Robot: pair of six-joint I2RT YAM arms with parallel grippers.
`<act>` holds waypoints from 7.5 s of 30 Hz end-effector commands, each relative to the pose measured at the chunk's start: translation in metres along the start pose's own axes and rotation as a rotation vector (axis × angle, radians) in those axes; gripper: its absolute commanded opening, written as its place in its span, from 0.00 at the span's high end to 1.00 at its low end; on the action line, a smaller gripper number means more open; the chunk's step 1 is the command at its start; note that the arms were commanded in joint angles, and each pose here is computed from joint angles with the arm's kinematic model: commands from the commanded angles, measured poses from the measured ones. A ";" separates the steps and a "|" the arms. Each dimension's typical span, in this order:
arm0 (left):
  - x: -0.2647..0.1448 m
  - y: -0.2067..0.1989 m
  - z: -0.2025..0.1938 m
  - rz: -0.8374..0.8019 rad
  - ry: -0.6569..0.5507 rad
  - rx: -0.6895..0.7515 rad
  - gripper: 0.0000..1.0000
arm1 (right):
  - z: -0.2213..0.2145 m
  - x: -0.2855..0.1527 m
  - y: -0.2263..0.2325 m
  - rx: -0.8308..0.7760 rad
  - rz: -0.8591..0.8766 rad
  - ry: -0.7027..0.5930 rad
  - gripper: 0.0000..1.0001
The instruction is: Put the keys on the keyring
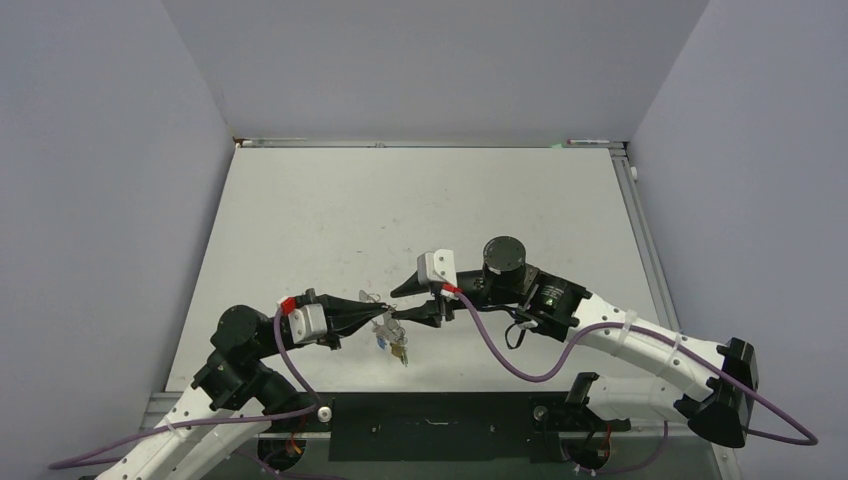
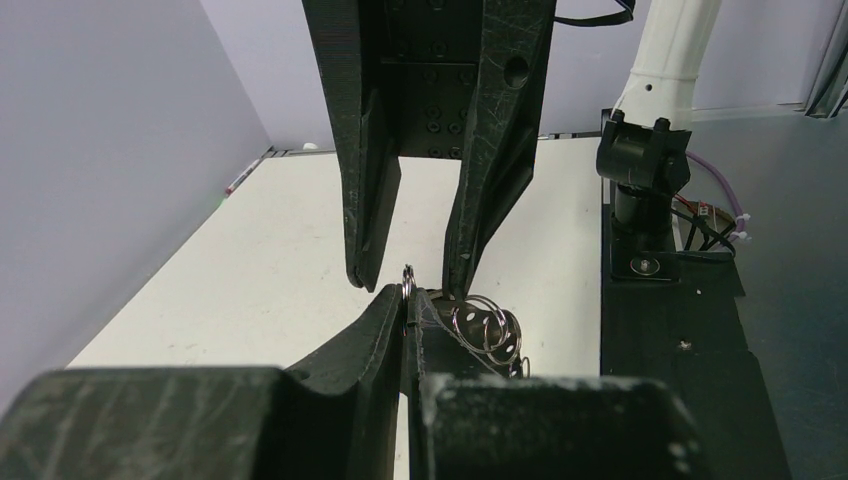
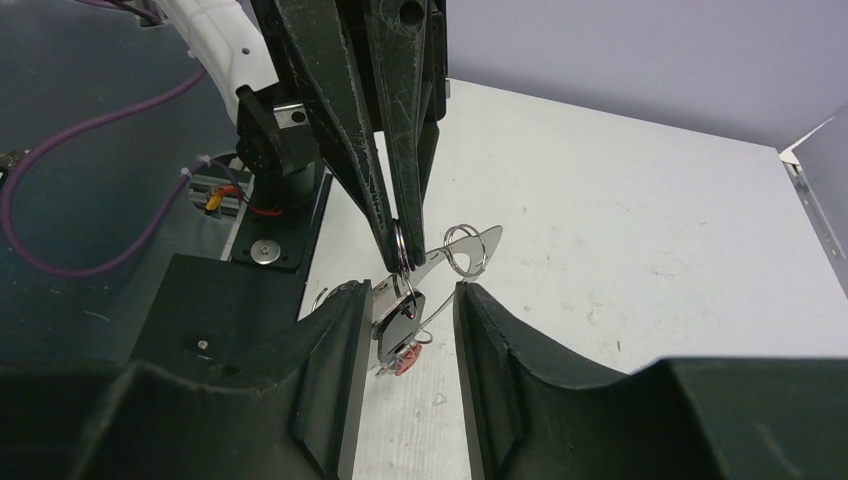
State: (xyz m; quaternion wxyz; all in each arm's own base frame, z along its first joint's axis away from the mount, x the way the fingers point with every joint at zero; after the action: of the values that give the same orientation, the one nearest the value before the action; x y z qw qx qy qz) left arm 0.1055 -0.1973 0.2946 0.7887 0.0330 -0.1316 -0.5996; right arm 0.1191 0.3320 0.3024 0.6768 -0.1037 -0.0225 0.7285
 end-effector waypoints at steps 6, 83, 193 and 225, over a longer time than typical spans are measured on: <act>0.002 0.002 0.024 0.000 -0.088 0.050 1.00 | 0.031 0.003 -0.004 -0.068 0.031 -0.094 0.68; 0.006 0.002 0.000 -0.094 0.455 0.119 0.73 | 0.028 0.012 0.008 -0.140 -0.098 0.258 0.95; 0.005 0.006 0.027 0.033 -0.106 0.079 1.00 | 0.019 -0.014 -0.010 -0.011 -0.015 -0.057 0.95; 0.003 0.011 0.027 0.078 -0.119 0.096 1.00 | 0.028 -0.041 -0.039 0.115 -0.375 -0.126 0.38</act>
State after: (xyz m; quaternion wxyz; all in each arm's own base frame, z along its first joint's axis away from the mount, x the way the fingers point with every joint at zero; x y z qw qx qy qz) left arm 0.1126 -0.1978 0.2999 0.8050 0.0366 -0.1529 -0.5721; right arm 0.1512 0.3031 0.3194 0.7833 -0.0382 -0.0263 0.6199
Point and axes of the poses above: each gripper's point midway between its finger pads, its own x axis out along the fingers, its own y axis along the line the jaws close on, z = x × y, the point moved 3 cm from there along -x, back along the fingers, and after that the axes turned 1 degree about x, right-handed, at the moved point
